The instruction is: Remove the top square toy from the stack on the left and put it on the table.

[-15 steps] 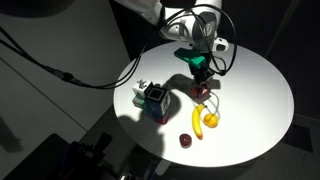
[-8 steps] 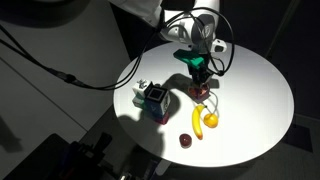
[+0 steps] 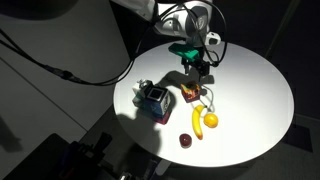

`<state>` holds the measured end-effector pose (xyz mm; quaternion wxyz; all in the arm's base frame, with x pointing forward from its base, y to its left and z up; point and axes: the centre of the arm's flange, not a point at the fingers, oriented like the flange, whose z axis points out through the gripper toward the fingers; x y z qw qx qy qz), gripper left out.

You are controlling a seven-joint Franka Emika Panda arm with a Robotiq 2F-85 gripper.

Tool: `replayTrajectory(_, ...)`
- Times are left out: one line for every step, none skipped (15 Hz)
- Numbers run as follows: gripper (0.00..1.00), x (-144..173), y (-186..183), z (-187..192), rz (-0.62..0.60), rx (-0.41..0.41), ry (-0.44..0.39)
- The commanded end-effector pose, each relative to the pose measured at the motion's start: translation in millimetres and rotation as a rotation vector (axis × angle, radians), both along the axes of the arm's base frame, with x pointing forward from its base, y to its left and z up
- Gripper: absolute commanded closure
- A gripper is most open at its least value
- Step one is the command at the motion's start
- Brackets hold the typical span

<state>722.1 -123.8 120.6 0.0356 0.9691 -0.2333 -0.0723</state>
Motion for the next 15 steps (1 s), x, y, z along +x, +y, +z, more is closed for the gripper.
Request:
replayTrajectory(0.0,-2,23,41,0.048,0.017,-0.007)
replayTrajectory(0.0,-1,30,49,0.061,0.02,-0.015)
replayTrajectory(0.0,0,37,59,0.076,0.026,-0.023)
replayTrajectory(0.0,2,44,68,0.09,0.026,-0.031)
replayTrajectory(0.0,2,51,76,0.107,0.031,-0.036)
replayTrajectory(0.0,2,57,85,0.126,0.037,-0.039)
replayTrajectory(0.0,2,63,93,0.144,0.044,-0.039)
replayTrajectory(0.0,1,69,100,0.165,0.049,-0.038)
replayTrajectory(0.0,-2,75,107,0.186,0.053,-0.032)
replayTrajectory(0.0,-5,80,114,0.21,0.06,-0.023)
replayTrajectory(0.0,-8,84,119,0.228,0.064,-0.014)
replayTrajectory(0.0,-13,88,126,0.246,0.069,0.0)
replayTrajectory(0.0,-17,92,131,0.26,0.076,0.013)
replayTrajectory(0.0,-22,95,136,0.271,0.077,0.029)
replayTrajectory(0.0,-26,98,142,0.282,0.083,0.044)
